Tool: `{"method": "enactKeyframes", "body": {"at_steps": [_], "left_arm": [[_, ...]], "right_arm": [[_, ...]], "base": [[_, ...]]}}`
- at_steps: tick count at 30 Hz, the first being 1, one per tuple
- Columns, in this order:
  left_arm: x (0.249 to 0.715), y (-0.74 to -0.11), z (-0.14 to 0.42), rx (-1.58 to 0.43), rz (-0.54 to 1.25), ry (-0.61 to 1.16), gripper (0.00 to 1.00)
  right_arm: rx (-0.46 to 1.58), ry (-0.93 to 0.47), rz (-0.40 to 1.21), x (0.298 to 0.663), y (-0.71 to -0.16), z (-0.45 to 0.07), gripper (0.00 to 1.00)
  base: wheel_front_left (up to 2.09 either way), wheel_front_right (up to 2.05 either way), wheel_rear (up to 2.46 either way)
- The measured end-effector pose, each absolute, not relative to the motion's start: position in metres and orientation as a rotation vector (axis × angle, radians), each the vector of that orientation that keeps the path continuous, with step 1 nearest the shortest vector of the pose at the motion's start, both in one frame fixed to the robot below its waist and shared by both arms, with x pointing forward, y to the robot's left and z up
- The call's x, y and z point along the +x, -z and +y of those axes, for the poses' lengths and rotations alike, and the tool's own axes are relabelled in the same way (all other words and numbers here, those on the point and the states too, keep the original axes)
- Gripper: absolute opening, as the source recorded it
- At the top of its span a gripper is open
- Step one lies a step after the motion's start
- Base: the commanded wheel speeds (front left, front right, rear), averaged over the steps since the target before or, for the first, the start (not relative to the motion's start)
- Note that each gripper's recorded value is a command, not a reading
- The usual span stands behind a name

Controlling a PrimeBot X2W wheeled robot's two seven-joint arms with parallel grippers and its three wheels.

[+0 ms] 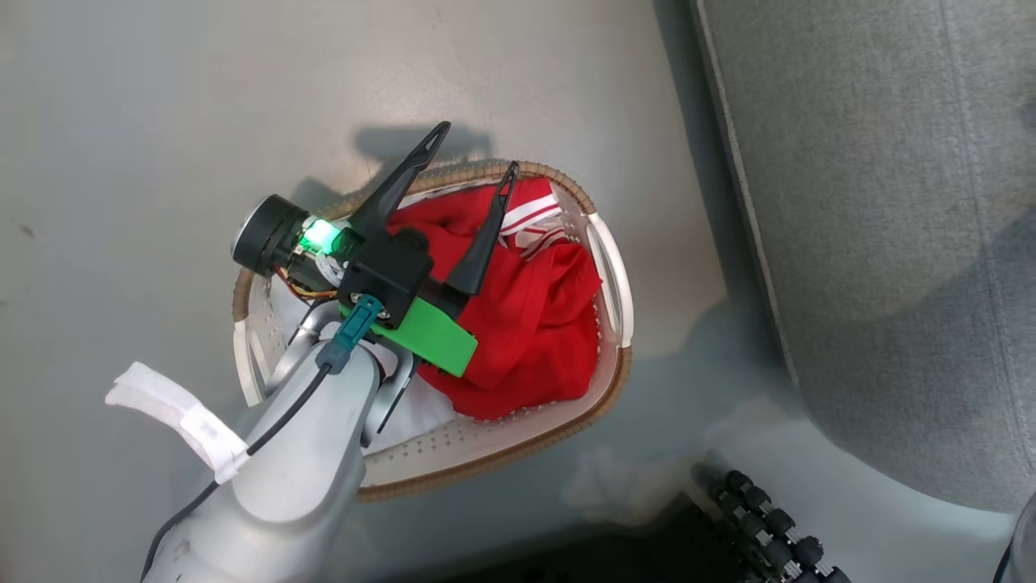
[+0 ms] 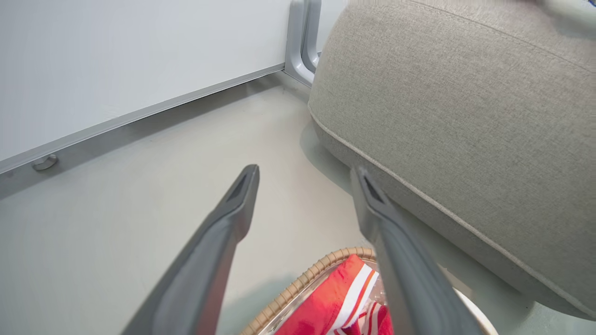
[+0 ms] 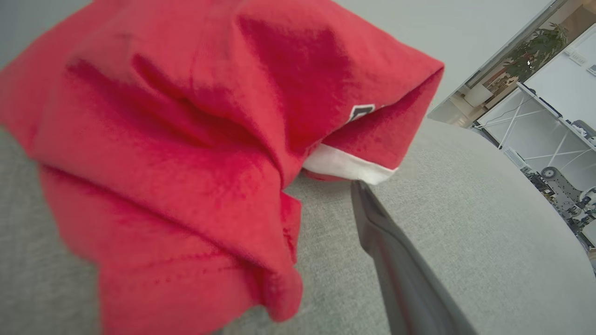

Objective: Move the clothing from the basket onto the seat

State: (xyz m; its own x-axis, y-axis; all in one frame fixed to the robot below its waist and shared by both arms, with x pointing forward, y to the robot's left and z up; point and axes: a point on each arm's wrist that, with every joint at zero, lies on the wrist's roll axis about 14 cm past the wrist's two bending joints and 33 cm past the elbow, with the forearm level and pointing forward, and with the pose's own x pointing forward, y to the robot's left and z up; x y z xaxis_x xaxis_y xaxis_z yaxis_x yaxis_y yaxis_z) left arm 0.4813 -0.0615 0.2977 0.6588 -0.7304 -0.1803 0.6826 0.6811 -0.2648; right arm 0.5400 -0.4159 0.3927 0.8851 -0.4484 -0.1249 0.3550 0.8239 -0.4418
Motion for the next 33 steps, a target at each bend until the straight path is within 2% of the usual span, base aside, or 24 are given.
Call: {"method": "enactKeyframes", "body": {"at_steps": [11, 19, 25, 33], "left_arm": [[0.483, -0.342, -0.056, -0.2, 0.227, 0.761, 1.0], [0.479, -0.376, -0.028, -0.225, 0.203, 0.647, 1.0], [0.469, -0.403, -0.004, -0.243, 0.174, 0.563, 1.0], [0.457, -0.445, 0.039, -0.238, 0.086, 0.43, 1.0]], "right_arm": [[-0.421, 0.425, 0.205, 0.5, -0.421, -0.409, 1.0], [-0.384, 0.397, 0.205, 0.468, -0.433, -0.394, 1.0], [-0.359, 0.353, 0.129, 0.469, -0.462, -0.374, 1.0], [-0.29, 0.215, -0.011, 0.481, -0.505, -0.312, 1.0]], "base": [[0.0, 0.0, 0.0], [0.0, 0.0, 0.0], [0.0, 0.0, 0.0], [0.0, 0.0, 0.0]]}}
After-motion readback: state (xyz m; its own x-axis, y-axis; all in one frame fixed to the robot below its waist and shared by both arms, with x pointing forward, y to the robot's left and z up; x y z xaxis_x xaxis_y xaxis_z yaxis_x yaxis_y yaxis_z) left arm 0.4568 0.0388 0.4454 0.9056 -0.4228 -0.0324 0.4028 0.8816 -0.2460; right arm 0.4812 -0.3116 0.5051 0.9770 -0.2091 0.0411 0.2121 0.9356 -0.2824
